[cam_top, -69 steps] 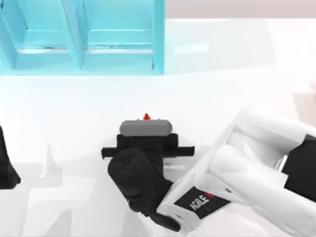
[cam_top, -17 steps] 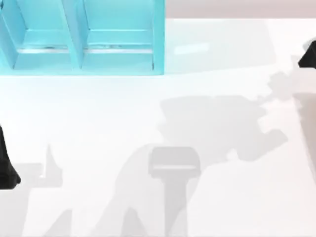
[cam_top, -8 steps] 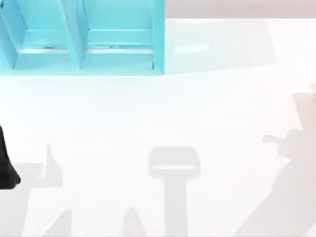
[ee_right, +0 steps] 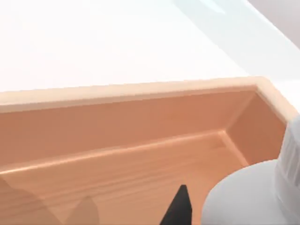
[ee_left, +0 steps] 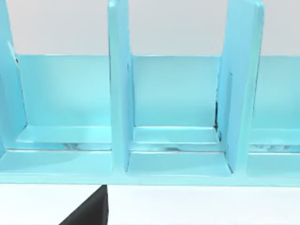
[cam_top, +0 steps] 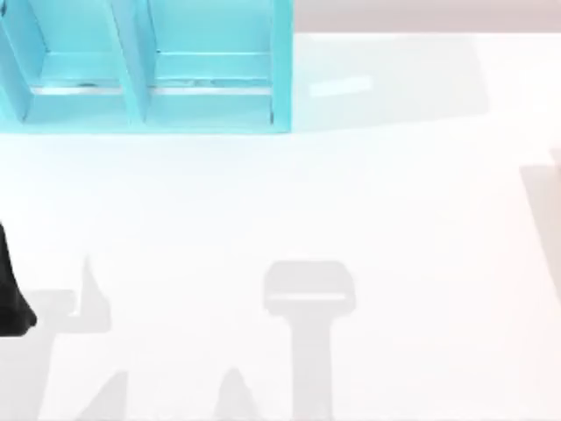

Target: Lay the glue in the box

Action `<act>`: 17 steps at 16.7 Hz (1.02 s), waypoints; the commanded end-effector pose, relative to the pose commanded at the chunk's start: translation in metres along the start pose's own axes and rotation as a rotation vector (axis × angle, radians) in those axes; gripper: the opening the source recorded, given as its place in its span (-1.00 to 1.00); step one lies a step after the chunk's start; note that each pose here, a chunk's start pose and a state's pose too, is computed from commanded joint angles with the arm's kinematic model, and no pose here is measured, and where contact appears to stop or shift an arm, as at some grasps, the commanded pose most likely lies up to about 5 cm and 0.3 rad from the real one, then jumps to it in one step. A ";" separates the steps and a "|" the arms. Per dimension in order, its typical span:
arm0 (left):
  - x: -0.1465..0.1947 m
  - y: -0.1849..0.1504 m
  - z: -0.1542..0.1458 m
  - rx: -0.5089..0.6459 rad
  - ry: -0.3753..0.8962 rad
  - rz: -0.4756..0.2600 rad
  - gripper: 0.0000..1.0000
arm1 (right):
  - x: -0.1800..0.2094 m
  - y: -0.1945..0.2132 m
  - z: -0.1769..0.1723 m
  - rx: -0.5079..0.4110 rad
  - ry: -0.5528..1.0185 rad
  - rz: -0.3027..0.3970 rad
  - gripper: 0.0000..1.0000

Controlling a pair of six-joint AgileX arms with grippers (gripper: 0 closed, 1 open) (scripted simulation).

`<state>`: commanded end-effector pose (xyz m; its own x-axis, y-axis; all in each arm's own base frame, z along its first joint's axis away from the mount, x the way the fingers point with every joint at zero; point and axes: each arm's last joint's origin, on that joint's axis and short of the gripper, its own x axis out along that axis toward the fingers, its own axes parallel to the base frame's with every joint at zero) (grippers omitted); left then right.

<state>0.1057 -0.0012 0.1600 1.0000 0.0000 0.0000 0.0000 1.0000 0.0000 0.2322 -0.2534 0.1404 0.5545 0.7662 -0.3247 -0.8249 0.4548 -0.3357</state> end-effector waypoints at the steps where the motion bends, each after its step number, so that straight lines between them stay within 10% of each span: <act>1: 0.000 0.000 0.000 0.000 0.000 0.000 1.00 | -0.009 0.007 -0.005 0.103 -0.021 -0.044 -1.00; 7: 0.000 0.000 0.000 0.000 0.000 0.000 1.00 | -0.035 0.031 -0.023 0.424 -0.111 -0.178 -1.00; 17: 0.000 0.000 0.000 0.000 0.000 0.000 1.00 | -0.023 0.018 -0.010 0.316 -0.097 -0.186 -1.00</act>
<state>0.1057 -0.0012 0.1600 1.0000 0.0000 0.0000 0.0000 1.0000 0.0000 0.2055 -0.2675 0.1328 0.6977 0.6898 -0.1933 -0.7126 0.6962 -0.0873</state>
